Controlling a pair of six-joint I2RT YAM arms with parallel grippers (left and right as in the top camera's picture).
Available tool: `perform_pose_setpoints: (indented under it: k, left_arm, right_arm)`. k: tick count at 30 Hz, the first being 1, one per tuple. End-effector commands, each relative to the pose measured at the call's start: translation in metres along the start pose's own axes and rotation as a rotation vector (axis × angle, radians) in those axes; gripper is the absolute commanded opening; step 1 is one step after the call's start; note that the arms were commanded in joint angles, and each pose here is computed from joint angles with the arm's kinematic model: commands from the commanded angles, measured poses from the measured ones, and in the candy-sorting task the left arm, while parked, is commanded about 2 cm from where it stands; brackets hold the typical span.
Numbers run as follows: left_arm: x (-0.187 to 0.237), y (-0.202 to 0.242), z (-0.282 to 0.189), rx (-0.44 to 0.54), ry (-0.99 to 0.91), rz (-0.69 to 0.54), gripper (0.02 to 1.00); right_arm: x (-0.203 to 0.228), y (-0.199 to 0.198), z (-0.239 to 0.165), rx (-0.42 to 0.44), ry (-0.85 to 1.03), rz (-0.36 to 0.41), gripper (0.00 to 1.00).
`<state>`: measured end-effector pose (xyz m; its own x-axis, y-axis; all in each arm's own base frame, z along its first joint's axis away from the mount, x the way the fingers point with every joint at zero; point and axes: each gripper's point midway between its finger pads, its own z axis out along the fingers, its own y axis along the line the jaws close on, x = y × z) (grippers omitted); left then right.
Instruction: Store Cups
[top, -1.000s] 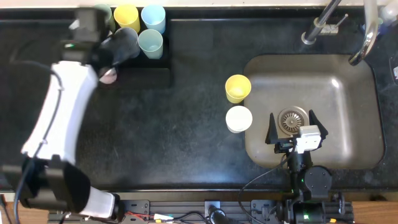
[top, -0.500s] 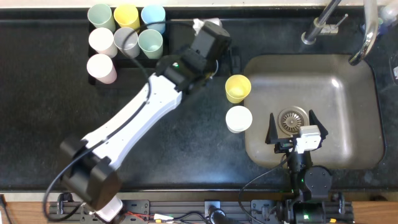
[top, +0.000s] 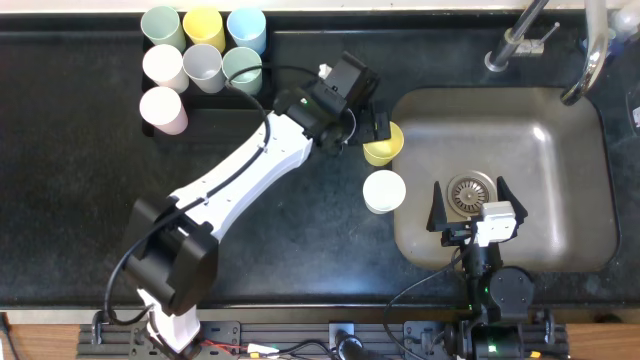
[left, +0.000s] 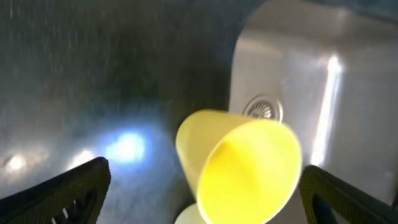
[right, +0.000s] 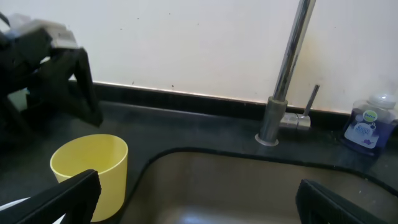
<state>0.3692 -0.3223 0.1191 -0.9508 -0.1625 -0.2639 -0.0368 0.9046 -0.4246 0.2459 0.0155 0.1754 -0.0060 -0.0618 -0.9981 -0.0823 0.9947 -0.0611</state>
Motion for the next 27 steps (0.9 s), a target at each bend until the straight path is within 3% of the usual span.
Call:
perform_pose_setpoints:
  k: [1, 10, 12, 13, 14, 17, 23, 27]
  left_arm:
    - [0.013, 0.002, 0.010, -0.009, 0.062, -0.035, 0.998]
    - [0.023, 0.014, 0.027, -0.052, 0.110, -0.069, 0.993]
    - [0.023, 0.015, 0.028, -0.055, 0.108, -0.069, 0.901]
    - [0.023, 0.015, 0.028, -0.055, 0.107, -0.069, 0.792]
    - [0.022, 0.014, 0.028, -0.055, 0.104, -0.068, 0.522]
    - [0.021, 0.014, 0.029, -0.055, 0.099, -0.068, 0.036]
    - [0.012, 0.016, 0.026, -0.062, 0.059, -0.067, 0.036]
    - [-0.014, 0.025, -0.002, -0.072, -0.025, -0.097, 0.036]
  right_arm:
    - [0.004, -0.001, 0.000, 0.005, 0.001, -0.003, 0.996]
    - [0.004, -0.001, 0.000, 0.005, 0.001, -0.003, 0.996]
    - [0.004, -0.001, 0.000, 0.005, 0.001, -0.003, 0.996]
    - [0.004, -0.001, 0.000, 0.005, 0.001, -0.003, 0.996]
    - [0.004, -0.001, 0.000, 0.005, 0.001, -0.003, 0.996]
    - [0.004, -0.001, 0.000, 0.005, 0.001, -0.003, 0.998]
    - [0.004, -0.001, 0.000, 0.005, 0.001, -0.003, 0.996]
    - [0.004, -0.001, 0.000, 0.005, 0.001, -0.003, 0.998]
